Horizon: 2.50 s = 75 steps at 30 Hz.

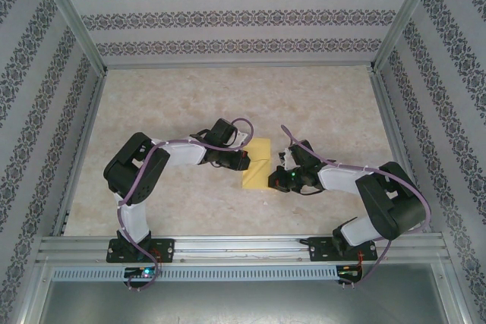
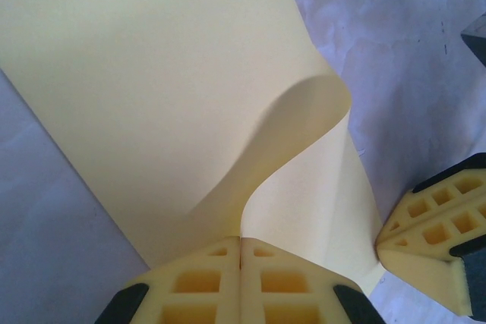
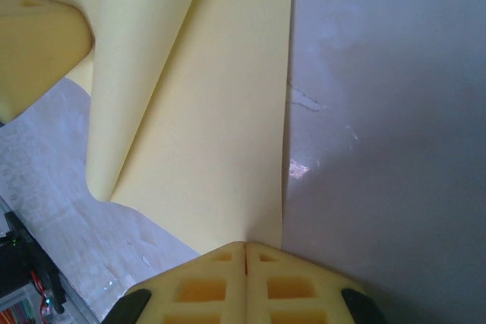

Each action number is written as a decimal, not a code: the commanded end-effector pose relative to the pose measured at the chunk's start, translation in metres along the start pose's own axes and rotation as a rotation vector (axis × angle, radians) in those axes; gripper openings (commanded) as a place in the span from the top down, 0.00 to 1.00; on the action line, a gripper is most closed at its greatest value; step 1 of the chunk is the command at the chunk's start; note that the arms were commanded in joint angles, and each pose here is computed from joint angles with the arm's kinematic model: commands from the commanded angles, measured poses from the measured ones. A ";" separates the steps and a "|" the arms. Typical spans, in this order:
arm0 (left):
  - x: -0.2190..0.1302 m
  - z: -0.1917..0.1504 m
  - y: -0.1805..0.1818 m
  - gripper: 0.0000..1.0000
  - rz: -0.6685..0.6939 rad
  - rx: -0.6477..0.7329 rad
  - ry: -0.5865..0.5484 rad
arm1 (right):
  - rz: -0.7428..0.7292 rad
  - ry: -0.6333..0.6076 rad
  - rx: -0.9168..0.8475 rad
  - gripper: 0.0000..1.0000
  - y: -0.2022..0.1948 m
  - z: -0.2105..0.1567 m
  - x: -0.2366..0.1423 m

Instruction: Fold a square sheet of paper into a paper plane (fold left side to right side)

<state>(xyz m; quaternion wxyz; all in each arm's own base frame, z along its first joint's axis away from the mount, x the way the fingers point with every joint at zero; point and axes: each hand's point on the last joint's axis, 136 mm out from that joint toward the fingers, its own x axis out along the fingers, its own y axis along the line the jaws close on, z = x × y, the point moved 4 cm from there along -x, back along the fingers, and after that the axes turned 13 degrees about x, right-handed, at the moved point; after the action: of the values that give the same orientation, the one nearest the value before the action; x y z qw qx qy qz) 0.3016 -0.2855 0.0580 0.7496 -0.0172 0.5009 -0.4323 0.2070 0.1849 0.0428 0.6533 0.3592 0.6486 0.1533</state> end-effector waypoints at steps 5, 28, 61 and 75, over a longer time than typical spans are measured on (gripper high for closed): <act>0.000 0.005 0.009 1.00 0.026 0.010 -0.001 | -0.115 0.008 0.025 1.00 -0.025 -0.007 0.006; 0.004 -0.002 0.015 1.00 0.045 0.012 0.028 | -0.109 0.010 0.019 1.00 -0.024 -0.007 0.006; -0.011 0.010 -0.004 1.00 -0.019 0.019 -0.038 | -0.018 -0.047 0.013 1.00 0.006 -0.001 0.001; -0.013 0.011 -0.011 1.00 -0.052 0.079 -0.024 | -0.233 0.018 -0.073 1.00 -0.018 -0.003 0.000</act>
<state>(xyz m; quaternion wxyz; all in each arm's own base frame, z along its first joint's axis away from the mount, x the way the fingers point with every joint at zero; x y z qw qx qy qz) 0.2997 -0.2879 0.0707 0.7462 -0.0131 0.4854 -0.4553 0.2112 0.1881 0.0455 0.6692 0.3145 0.6587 0.1395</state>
